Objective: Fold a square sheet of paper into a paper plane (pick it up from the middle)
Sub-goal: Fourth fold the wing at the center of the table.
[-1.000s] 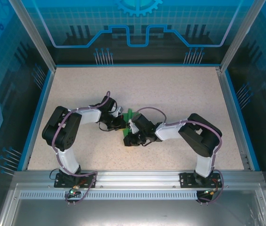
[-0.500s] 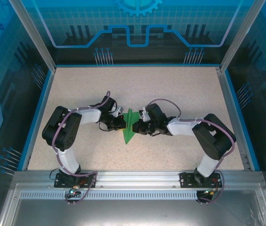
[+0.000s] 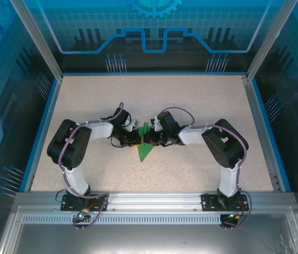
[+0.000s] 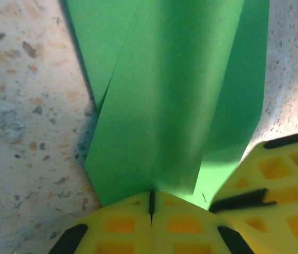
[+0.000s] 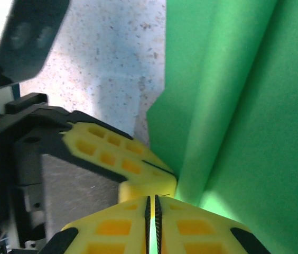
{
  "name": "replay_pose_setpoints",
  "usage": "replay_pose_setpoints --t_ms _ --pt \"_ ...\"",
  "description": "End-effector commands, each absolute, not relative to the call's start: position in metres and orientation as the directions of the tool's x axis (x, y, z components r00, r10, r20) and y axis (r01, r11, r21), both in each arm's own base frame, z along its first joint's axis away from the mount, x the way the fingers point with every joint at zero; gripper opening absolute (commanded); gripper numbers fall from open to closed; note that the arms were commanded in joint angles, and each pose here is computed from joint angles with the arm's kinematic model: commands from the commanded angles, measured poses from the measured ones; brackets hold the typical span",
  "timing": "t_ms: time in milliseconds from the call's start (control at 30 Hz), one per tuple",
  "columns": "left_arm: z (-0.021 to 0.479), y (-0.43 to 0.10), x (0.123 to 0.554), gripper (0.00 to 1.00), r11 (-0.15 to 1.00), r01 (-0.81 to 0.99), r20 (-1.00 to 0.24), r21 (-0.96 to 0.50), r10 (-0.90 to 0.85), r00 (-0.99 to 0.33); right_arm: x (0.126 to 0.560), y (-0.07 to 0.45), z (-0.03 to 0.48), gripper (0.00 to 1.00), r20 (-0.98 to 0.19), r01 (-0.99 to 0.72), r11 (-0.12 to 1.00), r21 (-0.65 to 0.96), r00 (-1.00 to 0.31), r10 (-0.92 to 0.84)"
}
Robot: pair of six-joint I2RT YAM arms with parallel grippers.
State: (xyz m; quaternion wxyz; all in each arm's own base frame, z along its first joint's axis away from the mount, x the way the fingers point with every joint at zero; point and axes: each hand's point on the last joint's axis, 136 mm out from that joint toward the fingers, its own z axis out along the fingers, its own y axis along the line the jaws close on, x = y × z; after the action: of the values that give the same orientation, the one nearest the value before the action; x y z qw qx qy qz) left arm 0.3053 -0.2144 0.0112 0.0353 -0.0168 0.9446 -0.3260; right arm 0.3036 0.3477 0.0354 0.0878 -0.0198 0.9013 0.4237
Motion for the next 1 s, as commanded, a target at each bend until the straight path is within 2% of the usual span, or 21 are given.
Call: replay_pose_setpoints --t_ms 0,600,967 --pt "-0.018 -0.194 0.293 0.02 0.860 -0.037 -0.019 -0.509 -0.054 -0.998 0.311 0.353 0.036 0.13 -0.175 -0.118 0.620 0.776 -0.984 0.031" --pt "-0.012 -0.195 0.295 0.02 0.857 -0.027 -0.035 -0.515 -0.053 -0.998 0.306 0.335 -0.002 0.14 -0.138 -0.088 0.735 0.672 -0.990 0.007" --pt "0.043 -0.207 0.315 0.07 0.803 -0.002 -0.133 -0.596 -0.101 -0.986 0.293 0.320 -0.026 0.13 -0.083 -0.061 0.812 0.581 -0.996 -0.015"
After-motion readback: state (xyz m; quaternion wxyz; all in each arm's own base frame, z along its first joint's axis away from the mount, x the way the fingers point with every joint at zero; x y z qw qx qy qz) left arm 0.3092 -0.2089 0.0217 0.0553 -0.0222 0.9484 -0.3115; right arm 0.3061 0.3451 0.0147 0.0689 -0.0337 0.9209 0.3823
